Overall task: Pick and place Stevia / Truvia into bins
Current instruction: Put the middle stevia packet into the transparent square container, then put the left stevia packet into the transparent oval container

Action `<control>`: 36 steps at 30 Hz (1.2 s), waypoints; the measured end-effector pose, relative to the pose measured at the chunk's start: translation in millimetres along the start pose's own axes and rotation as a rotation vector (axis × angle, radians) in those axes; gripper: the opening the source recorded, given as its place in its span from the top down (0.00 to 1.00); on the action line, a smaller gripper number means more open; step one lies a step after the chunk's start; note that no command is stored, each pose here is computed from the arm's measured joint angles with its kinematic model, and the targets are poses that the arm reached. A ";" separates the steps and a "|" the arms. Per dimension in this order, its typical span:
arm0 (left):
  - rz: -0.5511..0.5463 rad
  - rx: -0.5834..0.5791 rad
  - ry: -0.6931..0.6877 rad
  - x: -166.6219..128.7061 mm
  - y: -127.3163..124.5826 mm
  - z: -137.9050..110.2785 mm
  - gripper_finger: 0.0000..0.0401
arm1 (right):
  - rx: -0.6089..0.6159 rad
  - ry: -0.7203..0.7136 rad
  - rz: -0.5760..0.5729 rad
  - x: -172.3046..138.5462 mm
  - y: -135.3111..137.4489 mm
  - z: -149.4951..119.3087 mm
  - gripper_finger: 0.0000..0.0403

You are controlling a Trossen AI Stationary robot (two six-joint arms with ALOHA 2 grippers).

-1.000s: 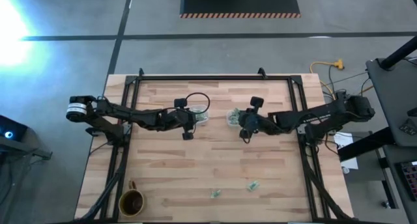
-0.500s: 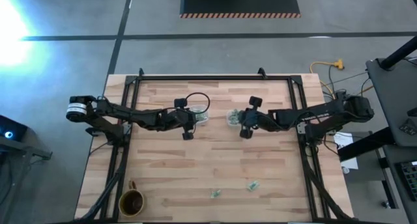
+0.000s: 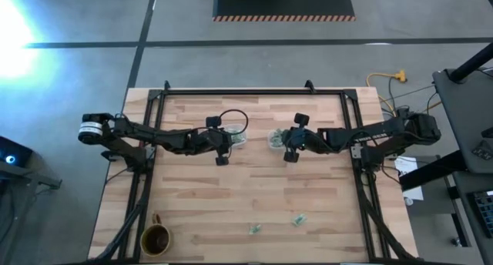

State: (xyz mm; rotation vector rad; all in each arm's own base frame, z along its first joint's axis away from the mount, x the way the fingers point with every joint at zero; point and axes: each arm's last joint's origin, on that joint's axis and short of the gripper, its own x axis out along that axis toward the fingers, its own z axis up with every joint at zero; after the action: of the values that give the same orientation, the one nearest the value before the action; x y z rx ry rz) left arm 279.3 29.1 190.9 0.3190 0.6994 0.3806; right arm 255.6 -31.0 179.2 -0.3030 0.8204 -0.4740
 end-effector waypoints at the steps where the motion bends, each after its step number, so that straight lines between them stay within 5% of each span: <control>1: 0.000 0.000 0.000 0.0 -0.1 0.0 0.68 | 0.002 0.000 0.000 0.0 0.0 -0.1 0.93; 16: 0.000 -0.001 -0.002 0.0 0.0 0.2 0.68 | 0.042 -0.001 0.003 0.1 -0.1 0.1 0.93; 36: -0.034 0.002 -0.010 -0.6 -2.1 0.8 0.68 | 0.005 -0.033 0.009 -4.1 1.7 8.0 0.66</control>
State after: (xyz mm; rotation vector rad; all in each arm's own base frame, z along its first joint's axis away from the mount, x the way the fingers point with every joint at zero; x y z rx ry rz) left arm 280.0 26.9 190.9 0.3103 0.6941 0.3462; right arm 259.7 -26.8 186.2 -0.3021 0.7883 -0.4614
